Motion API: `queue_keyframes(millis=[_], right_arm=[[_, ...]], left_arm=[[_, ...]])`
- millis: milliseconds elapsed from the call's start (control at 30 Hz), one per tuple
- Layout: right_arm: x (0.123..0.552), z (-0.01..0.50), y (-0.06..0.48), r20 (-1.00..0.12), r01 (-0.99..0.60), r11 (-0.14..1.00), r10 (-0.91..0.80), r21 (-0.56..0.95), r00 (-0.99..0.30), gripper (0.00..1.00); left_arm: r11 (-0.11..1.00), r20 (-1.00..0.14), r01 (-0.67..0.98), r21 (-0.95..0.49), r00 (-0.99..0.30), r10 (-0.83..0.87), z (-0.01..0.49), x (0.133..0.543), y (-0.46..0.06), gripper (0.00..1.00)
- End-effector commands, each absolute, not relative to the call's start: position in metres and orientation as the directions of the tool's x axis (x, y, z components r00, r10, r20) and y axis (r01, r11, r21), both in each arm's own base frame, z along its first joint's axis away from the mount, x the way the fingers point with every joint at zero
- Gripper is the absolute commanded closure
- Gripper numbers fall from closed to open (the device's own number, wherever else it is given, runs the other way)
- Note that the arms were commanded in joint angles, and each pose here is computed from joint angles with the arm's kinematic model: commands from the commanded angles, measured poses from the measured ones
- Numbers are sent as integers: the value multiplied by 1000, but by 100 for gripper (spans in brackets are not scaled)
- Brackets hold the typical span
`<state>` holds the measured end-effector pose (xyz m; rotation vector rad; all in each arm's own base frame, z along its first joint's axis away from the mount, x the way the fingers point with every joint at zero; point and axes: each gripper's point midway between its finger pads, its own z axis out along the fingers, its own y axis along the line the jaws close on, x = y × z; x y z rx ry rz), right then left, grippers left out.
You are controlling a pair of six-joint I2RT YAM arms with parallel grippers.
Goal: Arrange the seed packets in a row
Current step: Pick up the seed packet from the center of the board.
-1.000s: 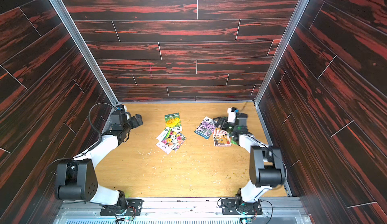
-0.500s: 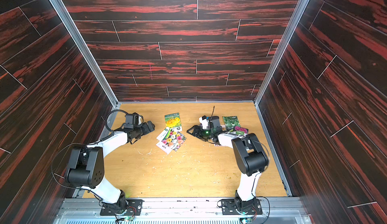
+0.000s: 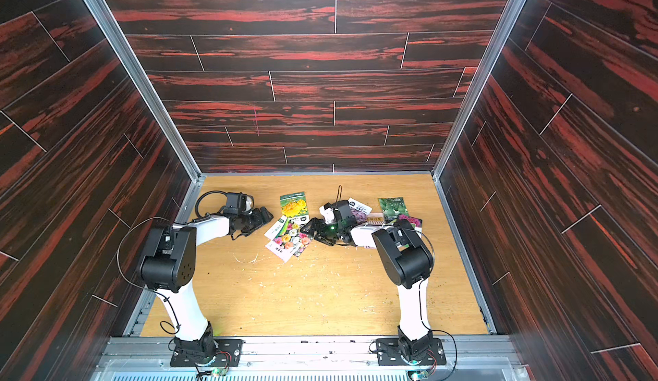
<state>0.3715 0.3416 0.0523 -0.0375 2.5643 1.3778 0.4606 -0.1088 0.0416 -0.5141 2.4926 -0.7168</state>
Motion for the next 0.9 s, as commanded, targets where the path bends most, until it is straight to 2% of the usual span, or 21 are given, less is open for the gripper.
queue_keyframes(millis=[0,133,233,333,367,433,533,600,667,733,833,867], right_arm=[[375,39,345,-179,-93,569,98,817,-979,14],[382,39,349,-183,-97,563,100,821,-978,14],[386,39,352,-184,-98,558,100,824,-978,14],[390,40,353,-189,-101,556,102,825,-977,14],[391,41,353,-192,-104,554,103,826,-976,14],[393,40,353,-190,-103,550,104,829,-976,14],[395,41,352,-191,-104,541,107,835,-976,15],[394,46,352,-193,-111,517,107,849,-975,26],[393,50,352,-193,-118,499,102,859,-976,51],[390,53,353,-186,-117,488,95,865,-978,67],[388,58,354,-189,-128,473,84,872,-978,100],[387,60,354,-193,-134,470,79,872,-978,100]], left_arm=[[728,-218,-216,-651,-865,-452,26,441,-138,20],[702,-174,-211,-680,-884,-434,20,429,-152,32],[687,-164,-210,-696,-884,-437,23,426,-155,51],[660,-162,-198,-725,-882,-442,33,427,-160,75],[647,-161,-189,-739,-883,-442,38,428,-163,79],[622,-164,-176,-763,-878,-450,50,431,-167,83],[623,-186,-160,-766,-872,-453,62,433,-167,82],[634,-198,-161,-756,-868,-456,65,433,-165,81],[644,-197,-170,-746,-867,-457,63,432,-163,79],[645,-190,-178,-744,-868,-459,59,431,-163,78],[643,-175,-193,-741,-868,-464,55,430,-162,75],[643,-176,-191,-741,-869,-461,56,430,-163,73]])
